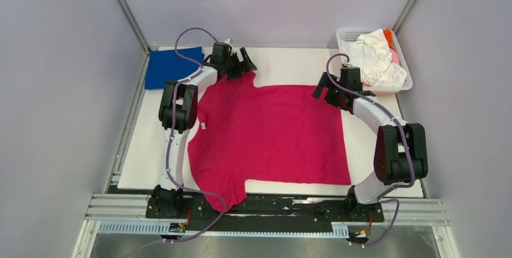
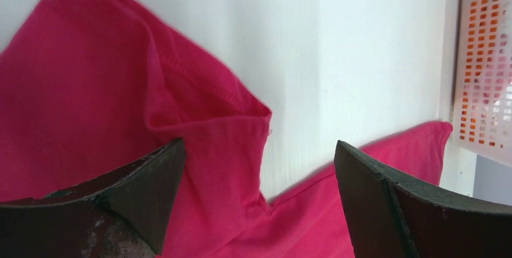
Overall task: Fold and stack the t-shirts
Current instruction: Flatten out the tshirt
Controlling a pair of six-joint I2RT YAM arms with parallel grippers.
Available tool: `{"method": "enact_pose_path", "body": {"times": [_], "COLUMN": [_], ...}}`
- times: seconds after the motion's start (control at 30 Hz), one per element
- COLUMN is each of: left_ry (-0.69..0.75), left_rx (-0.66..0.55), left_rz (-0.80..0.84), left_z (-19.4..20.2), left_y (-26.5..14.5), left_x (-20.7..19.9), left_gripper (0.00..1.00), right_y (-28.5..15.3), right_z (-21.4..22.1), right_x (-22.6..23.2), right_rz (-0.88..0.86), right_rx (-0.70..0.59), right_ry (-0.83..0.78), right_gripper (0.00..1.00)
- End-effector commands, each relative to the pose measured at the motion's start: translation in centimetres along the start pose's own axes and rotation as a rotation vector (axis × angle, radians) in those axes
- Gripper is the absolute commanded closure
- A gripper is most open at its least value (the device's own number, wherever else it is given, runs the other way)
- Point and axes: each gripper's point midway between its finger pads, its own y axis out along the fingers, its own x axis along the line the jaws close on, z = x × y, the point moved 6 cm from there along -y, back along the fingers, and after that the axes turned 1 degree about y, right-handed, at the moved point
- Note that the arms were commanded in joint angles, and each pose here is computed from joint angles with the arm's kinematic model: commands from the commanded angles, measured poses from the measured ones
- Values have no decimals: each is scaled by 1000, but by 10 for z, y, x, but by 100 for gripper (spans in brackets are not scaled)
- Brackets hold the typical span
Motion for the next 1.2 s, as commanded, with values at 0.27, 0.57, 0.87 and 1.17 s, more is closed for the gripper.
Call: {"method": "enact_pose_path", "body": {"times": [0.27,0.57,0.87,1.17], "left_ry": [15,109,285,229], "left_rx": [-110,-49,-140,-60], "left_rz": [119,96,-90,-249], "left_z": [-31,-40,-72,2], "left_y": [32,40,-70,-152], "left_x": [-31,-42,-75,-37], "left_gripper": [0,0,0,0], "right_y": [3,-1,-11,-7], "right_z": [-10,-12,-12,3], "right_x": [-4,-2,0,-3], "right_rz": [24,20,11,7], "right_rx": [-53,-64,-66,-12], "right_ry": [3,5,15,23], "right_gripper": [0,0,0,0]}}
